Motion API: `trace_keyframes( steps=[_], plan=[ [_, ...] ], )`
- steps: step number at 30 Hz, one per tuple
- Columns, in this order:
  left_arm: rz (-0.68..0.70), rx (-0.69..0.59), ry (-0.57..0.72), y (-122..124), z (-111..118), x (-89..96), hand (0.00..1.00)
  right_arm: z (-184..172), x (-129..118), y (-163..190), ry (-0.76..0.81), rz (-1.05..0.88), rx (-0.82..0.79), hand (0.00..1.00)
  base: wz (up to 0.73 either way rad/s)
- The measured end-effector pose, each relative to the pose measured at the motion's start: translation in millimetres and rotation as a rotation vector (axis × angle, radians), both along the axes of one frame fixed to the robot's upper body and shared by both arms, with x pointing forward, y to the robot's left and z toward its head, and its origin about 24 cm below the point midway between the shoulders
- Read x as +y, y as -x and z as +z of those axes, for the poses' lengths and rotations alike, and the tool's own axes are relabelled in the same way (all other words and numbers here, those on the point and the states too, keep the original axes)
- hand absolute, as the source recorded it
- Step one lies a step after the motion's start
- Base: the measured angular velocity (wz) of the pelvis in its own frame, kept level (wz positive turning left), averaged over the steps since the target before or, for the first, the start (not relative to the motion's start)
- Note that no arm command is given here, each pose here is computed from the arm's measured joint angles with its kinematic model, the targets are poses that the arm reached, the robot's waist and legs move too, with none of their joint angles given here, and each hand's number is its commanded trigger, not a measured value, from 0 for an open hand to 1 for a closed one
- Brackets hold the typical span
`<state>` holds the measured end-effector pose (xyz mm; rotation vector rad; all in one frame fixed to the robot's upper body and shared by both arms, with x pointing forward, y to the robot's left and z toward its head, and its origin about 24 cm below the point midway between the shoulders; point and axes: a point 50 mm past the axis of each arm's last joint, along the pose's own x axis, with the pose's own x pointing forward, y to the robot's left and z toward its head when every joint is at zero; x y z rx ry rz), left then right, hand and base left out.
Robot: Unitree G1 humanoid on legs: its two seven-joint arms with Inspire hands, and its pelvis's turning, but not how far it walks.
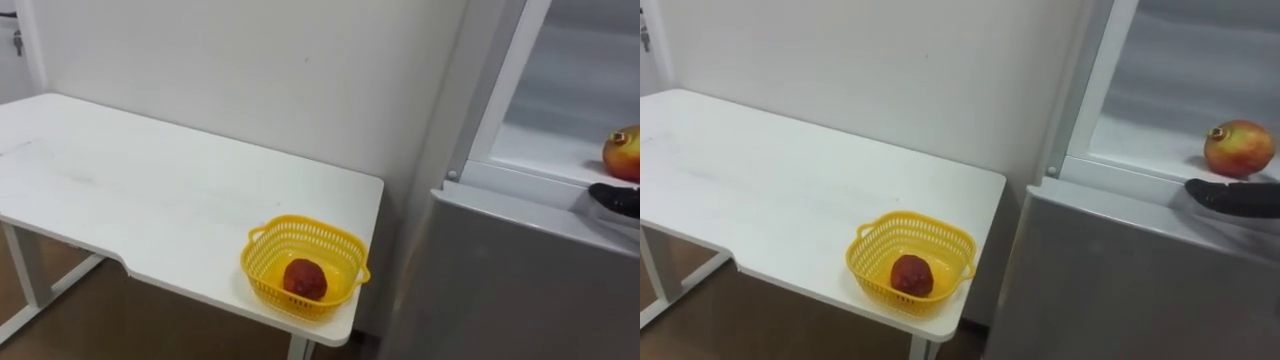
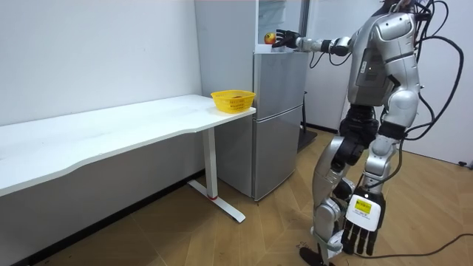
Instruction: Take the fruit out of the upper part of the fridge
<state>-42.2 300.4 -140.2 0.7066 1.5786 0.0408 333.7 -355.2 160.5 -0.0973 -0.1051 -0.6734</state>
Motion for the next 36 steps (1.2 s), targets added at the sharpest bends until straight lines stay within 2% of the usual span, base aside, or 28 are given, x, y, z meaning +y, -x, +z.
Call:
trace_keyframes(
  steps=[7, 17, 22, 27, 36],
  plan=[
    [-0.046, -0.081, -0.024, -18.3, 6.4, 12.9, 0.0, -2.2, -0.6, -4.6, 0.0, -0.074, 0.022, 0.0, -0.01],
    [-0.087, -0.102, -0.049, -27.7, 5.8, 12.2, 0.0, 7.2, -2.6, -8.8, -0.026, -0.175, -0.014, 0.0, -0.01],
    [-0.112, -0.151, -0.067, -41.5, 7.0, 13.5, 0.0, 7.2, -2.8, -7.2, -0.051, -0.228, -0.052, 0.0, -0.01],
    [-0.149, -0.196, -0.071, -56.4, 7.4, 12.2, 0.0, 7.4, -1.7, -6.5, -0.056, -0.245, -0.082, 0.0, -0.03],
    [-0.143, -0.217, -0.059, -63.2, 7.4, 13.3, 0.0, 6.6, 0.2, -7.3, -0.056, -0.246, -0.108, 0.0, 0.0]
  ],
)
